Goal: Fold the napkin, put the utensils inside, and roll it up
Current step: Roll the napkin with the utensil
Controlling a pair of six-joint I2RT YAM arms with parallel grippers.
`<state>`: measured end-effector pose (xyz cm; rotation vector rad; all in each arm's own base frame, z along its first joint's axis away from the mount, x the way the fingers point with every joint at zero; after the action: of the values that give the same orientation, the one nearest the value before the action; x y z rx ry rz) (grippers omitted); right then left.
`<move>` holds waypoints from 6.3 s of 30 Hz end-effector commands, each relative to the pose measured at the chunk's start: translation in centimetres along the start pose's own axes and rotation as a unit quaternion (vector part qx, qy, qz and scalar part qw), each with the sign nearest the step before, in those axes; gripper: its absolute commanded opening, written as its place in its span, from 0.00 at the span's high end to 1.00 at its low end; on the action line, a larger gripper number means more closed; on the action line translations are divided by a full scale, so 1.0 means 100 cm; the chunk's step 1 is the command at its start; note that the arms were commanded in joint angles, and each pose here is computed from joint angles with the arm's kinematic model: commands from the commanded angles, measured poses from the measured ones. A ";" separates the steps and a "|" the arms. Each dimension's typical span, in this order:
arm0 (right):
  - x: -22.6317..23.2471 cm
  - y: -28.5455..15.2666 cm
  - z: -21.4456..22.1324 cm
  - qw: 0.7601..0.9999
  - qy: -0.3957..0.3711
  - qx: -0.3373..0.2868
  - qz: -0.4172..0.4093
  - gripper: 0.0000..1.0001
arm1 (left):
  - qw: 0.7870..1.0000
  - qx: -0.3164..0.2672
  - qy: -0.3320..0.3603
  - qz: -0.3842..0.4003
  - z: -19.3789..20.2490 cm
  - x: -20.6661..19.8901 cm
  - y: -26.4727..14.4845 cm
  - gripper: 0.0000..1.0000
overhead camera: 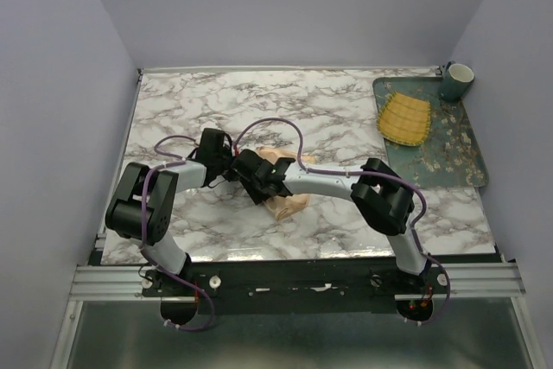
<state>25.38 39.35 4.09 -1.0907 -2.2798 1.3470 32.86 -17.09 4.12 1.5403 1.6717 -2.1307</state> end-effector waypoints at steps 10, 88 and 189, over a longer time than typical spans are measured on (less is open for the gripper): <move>-0.030 0.040 0.061 0.996 -0.002 0.074 0.045 0.58 | 0.994 0.027 -0.010 -0.104 0.015 0.067 -0.007 1.00; -0.042 -0.027 -0.007 0.991 0.038 0.045 -0.119 0.35 | 0.993 -0.002 0.102 -0.065 0.020 0.020 -0.001 0.97; -0.051 0.024 0.036 0.868 0.183 0.067 -0.457 0.76 | 0.992 0.010 0.125 -0.026 0.017 0.000 0.007 0.43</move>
<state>29.06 35.32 3.81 -0.0699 -2.0088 0.7146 32.00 -19.19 5.41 1.9278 1.6924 -2.0374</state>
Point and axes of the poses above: each gripper's point midway between its finger pads, its own y axis out along the fingers, its own x axis along the line the jaws close on, z = x × y, the point moved 2 cm from there along -y, back along the fingers, and after that the axes turned 7 degrees about -y, right-handed, at the moved point
